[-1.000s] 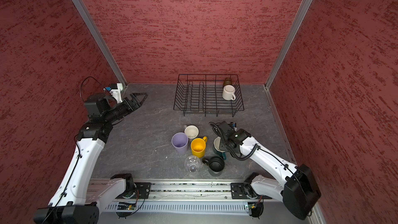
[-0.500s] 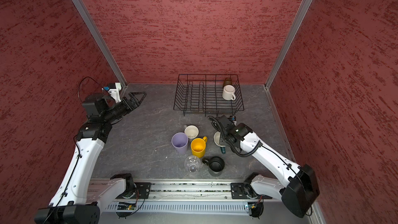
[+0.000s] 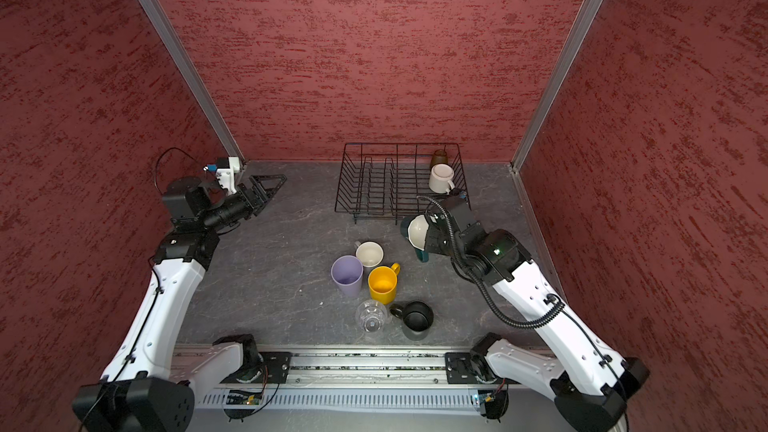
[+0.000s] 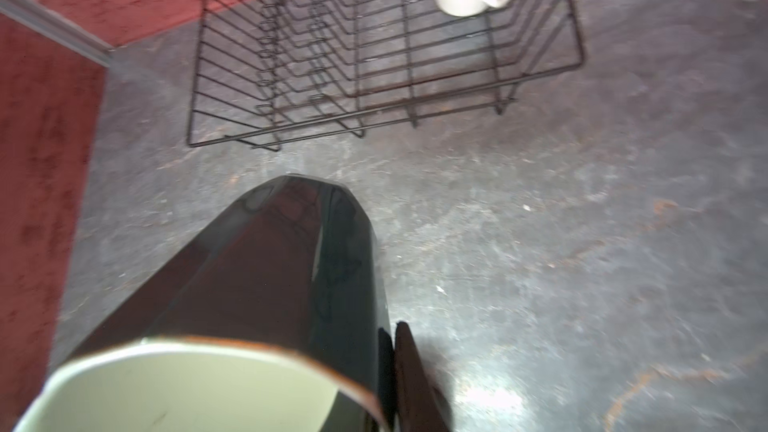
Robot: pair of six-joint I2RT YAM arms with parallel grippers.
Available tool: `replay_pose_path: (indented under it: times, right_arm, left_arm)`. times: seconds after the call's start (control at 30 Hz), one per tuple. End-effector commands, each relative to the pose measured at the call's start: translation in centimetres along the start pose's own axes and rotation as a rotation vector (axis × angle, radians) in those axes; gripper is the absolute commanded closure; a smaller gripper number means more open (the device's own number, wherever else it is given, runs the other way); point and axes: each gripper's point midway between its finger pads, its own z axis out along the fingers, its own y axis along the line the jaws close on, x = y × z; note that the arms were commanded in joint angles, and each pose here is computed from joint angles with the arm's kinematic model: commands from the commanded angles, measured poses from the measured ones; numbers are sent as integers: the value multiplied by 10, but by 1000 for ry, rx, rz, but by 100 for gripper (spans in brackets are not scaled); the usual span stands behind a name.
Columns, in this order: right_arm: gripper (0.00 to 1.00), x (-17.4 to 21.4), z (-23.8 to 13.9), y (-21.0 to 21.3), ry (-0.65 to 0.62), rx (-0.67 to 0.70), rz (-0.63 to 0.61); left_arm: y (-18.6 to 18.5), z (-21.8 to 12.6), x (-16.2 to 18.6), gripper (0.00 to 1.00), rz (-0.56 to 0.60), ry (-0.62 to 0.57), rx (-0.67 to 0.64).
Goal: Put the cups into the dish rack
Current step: 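Carry the green mug toward the left gripper while the left reaches toward it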
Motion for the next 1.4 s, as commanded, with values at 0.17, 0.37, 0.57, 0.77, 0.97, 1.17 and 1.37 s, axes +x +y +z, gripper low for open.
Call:
replay_pose_path:
  times: [0.17,0.37,0.57,0.77,0.97,1.17,1.37]
  right_arm:
    - [100,-54,-11,100,-81,-448,-12]
    - [100,-70,-11,111,-68,-611,24]
    - [100,-82,-9,109,-48,-725,62]
    - [100,-79,-11,116,-15,-826,37]
    - [100,-70,-9,123,47,-879,11]
    - [100,-66,-9,129,82,-926,-7]
    - [100,-61,-8,133,99,-960,-20]
  left_arm:
    - [-40,8,15,7,119,90,314]
    - [-60,11,28,0,313,9,409]
    - [-72,25,68,0,676,-44,421]
    - [-79,26,79,1,831,-138,572]
    - [-88,36,96,3,936,-132,685]
    - [-100,32,116,1,968,-68,852]
    - [-107,39,128,1,943,-11,925]
